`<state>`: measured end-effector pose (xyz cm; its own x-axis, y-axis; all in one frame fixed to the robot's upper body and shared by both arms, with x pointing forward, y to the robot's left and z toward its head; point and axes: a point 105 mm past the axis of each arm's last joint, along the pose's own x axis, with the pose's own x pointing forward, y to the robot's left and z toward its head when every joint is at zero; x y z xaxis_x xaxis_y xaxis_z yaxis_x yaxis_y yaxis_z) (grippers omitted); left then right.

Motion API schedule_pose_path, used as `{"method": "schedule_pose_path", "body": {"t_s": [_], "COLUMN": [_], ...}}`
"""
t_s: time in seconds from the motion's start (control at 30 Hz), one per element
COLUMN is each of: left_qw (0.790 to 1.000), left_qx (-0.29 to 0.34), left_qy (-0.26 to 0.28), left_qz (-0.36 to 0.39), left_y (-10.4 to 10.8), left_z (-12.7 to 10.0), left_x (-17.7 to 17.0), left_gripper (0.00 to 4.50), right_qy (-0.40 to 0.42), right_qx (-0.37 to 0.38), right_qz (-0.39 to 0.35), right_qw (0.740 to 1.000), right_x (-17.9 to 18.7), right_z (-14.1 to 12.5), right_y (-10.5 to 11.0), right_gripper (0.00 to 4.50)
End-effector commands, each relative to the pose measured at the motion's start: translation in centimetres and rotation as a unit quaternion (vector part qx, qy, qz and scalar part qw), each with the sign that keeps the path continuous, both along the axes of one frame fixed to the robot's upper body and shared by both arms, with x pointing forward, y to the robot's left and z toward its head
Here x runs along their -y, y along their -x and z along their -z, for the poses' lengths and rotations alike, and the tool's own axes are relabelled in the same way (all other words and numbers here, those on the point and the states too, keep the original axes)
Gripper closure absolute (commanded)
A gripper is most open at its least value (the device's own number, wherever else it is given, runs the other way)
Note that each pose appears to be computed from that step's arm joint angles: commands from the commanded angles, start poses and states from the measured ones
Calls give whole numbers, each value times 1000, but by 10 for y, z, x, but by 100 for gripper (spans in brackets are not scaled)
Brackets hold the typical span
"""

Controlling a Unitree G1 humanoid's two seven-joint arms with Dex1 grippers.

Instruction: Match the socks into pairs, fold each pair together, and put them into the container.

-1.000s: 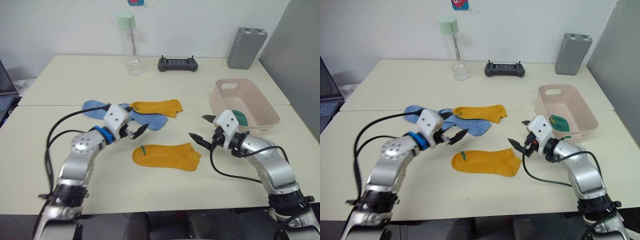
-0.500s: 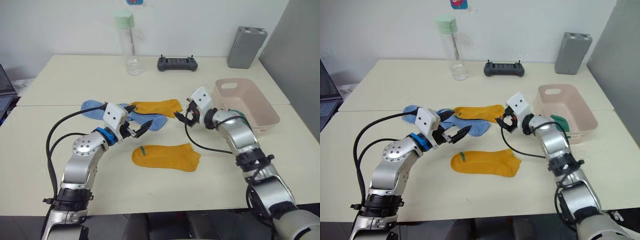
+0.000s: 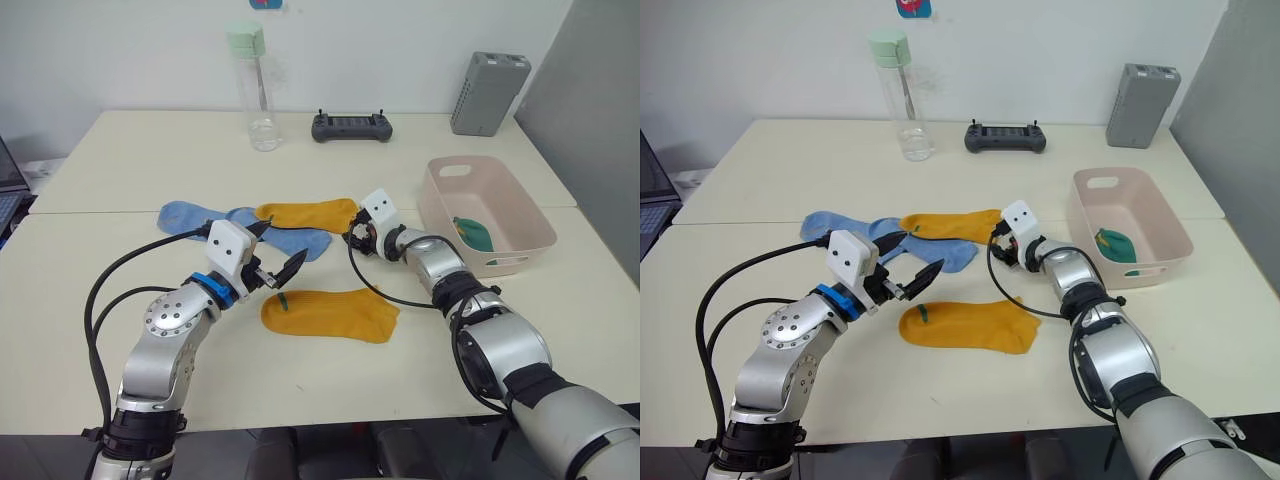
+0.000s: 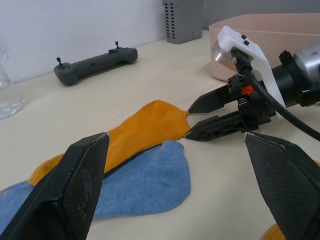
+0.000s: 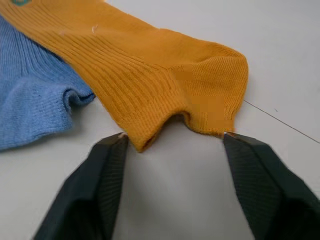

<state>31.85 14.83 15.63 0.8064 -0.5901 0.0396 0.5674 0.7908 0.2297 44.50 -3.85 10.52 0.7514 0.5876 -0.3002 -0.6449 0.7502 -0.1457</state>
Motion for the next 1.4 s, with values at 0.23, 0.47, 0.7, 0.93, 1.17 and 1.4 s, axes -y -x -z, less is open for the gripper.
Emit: {"method": "schedule_pose_path", "body": {"t_s": [0.23, 0.47, 0.7, 0.93, 1.17, 1.4], "left_qw": [999, 999, 999, 996, 992, 972], "left_qx": [32, 31, 23, 2, -8, 26], "left_qy": [-2, -7, -20, -65, -107, -204], "left_qz": [10, 13, 26, 56, 68, 113], "left_y": [-1, -1, 6, 18, 20, 5], "left_z": [-17, -17, -16, -10, 0, 17], "left_x": [5, 3, 0, -12, -27, -19], "left_gripper": [0, 0, 0, 0, 0, 0], "right_qy": [-22, -44, -81, -101, -98, -95], "right_qx": [30, 32, 30, 1, -55, -109], "right_qz": [-13, -27, -69, -94, -107, -122], "right_qw": [999, 998, 994, 990, 988, 982], "right_x": [-13, -13, -10, 15, 38, 50], "right_z": [-23, -28, -35, -47, -51, -44], "right_y": [-4, -2, 15, 74, 134, 166], "right_gripper": [448, 448, 448, 448, 448, 448]}}
